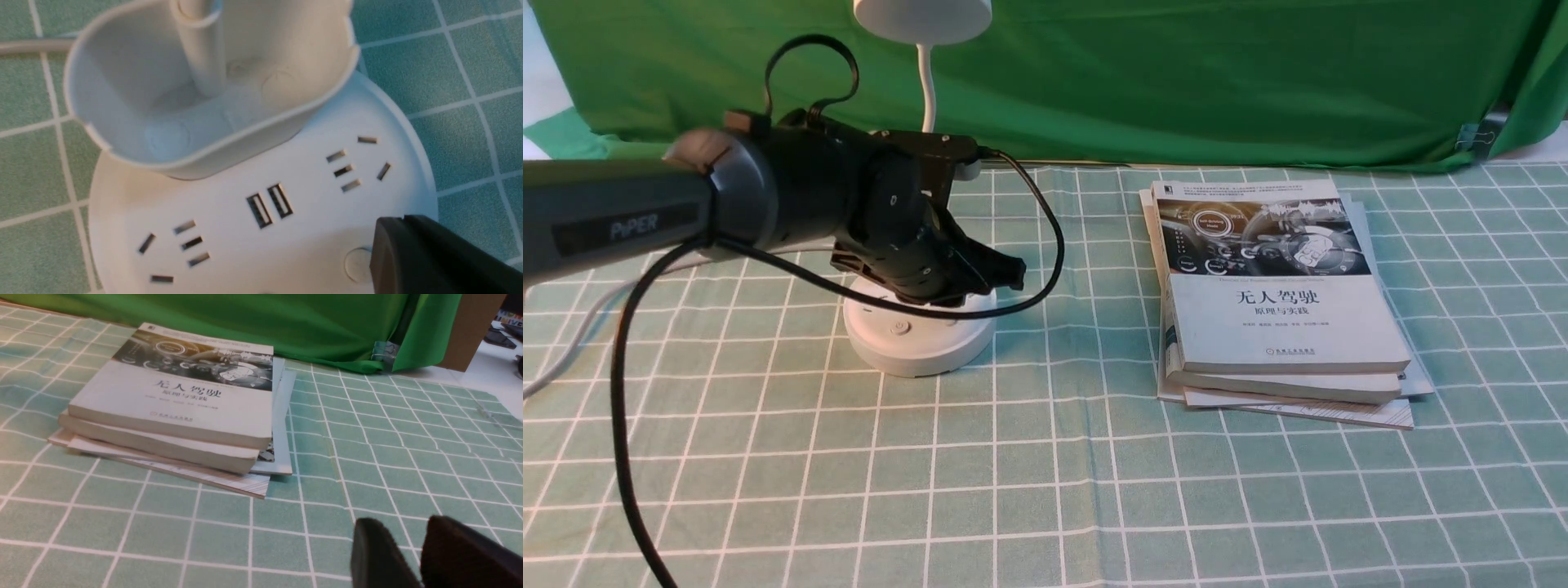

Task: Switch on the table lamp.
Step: 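Press the power button on the lamp base to turn the lamp on with the left gripper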

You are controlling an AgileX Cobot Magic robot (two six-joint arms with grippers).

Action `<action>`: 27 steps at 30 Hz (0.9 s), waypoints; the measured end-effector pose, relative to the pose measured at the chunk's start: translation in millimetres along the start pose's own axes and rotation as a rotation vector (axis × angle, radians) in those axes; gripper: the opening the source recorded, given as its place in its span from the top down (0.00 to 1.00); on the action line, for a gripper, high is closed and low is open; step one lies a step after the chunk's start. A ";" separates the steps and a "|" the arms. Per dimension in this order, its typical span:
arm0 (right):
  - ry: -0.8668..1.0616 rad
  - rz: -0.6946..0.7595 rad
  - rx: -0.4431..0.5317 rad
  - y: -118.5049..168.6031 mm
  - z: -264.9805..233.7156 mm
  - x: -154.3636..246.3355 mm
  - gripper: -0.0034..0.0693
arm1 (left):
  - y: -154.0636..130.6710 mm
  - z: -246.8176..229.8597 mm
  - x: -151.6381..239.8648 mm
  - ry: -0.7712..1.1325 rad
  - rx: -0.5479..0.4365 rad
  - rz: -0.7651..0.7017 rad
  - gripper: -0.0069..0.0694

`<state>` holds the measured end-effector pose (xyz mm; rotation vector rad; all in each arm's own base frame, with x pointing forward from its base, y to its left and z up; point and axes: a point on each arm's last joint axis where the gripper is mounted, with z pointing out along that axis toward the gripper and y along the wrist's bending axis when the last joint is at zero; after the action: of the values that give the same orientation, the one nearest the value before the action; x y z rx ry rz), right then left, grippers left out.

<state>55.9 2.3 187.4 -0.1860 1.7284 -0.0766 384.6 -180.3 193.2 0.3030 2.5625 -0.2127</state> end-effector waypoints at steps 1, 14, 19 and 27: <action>0.000 0.000 0.000 0.0 0.0 0.0 0.63 | 0.1 0.0 0.4 0.004 -0.001 0.000 0.88; 0.000 0.000 0.000 0.0 0.0 0.0 0.63 | 0.8 15.5 7.9 0.078 -0.014 -0.052 0.88; 0.000 0.000 0.000 0.0 0.0 0.0 0.63 | 0.4 11.4 5.2 0.068 -0.012 -0.052 0.88; 0.000 0.000 0.000 0.0 0.0 0.0 0.63 | -6.0 -44.5 11.4 0.114 0.025 -0.070 0.88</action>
<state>55.9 2.3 187.4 -0.1860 1.7284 -0.0766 351.3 -174.7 224.9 0.2412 2.6880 -0.2608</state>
